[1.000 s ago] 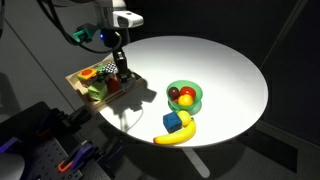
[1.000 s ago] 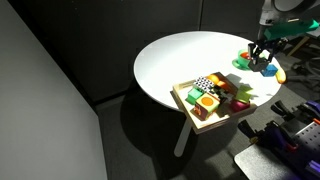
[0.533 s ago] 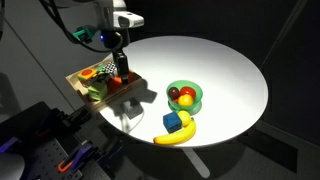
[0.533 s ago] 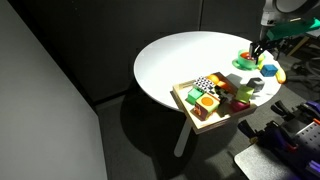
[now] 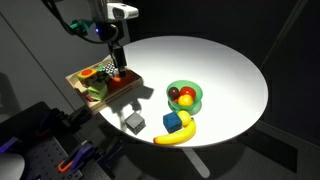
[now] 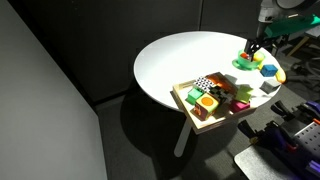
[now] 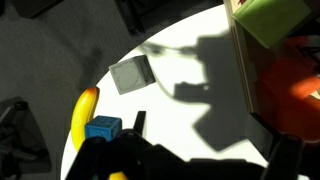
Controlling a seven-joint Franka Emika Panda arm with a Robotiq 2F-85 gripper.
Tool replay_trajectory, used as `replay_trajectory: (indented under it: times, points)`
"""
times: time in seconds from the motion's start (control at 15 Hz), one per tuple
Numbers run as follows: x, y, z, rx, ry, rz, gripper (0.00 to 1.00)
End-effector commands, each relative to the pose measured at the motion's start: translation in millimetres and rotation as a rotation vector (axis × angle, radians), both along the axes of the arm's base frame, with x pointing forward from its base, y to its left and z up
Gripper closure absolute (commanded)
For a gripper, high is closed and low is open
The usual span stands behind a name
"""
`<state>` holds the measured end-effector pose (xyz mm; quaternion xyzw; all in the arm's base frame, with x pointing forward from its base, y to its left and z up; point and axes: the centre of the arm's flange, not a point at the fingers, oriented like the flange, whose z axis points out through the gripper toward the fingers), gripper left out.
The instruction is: Put the grey block on the table
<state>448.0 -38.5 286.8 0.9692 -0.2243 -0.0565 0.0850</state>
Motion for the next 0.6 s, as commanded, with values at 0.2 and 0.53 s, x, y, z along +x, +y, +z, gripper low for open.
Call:
replay_trajectory:
  times: [0.2,0.53]
  points:
    - [-7.1,45.7,37.0,0.04,-0.065,0.052,0.0]
    - [-12.7,75.7,65.2,0.093,-0.092,0.084,0.0]
